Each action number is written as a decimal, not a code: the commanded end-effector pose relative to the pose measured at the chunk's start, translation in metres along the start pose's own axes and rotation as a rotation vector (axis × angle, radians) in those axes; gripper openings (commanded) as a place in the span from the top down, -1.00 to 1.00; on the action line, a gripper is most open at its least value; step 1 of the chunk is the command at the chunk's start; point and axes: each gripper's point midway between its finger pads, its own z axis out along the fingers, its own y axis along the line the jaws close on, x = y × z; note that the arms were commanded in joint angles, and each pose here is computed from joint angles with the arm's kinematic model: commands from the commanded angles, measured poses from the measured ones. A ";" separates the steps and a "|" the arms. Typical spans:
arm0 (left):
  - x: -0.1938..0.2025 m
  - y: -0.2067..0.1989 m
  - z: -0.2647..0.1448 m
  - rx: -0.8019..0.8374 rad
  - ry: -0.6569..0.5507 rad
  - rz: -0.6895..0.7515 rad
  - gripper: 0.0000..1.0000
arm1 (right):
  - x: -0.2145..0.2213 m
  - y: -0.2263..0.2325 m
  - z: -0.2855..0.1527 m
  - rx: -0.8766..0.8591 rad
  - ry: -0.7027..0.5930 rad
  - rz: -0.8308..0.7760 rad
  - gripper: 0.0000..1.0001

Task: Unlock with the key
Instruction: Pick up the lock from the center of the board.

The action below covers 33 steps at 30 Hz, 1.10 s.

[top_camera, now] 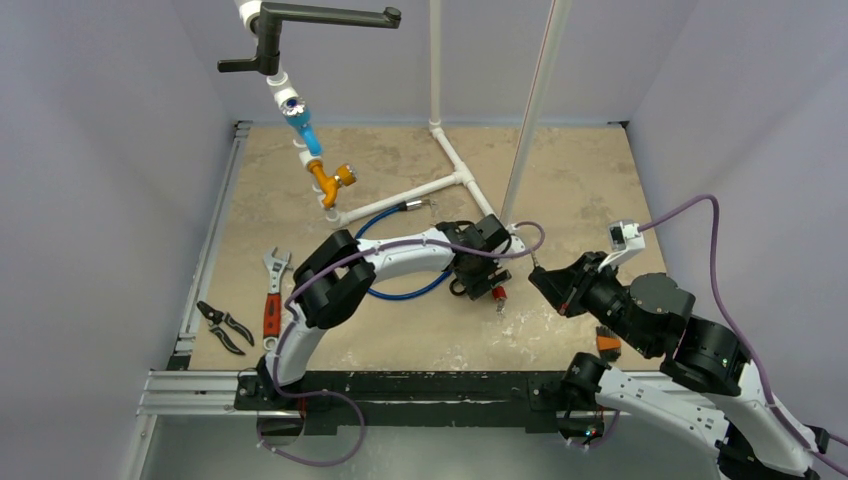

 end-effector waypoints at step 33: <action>0.205 -0.047 -0.193 0.649 0.023 0.714 0.69 | -0.007 0.021 0.024 -0.016 0.026 -0.076 1.00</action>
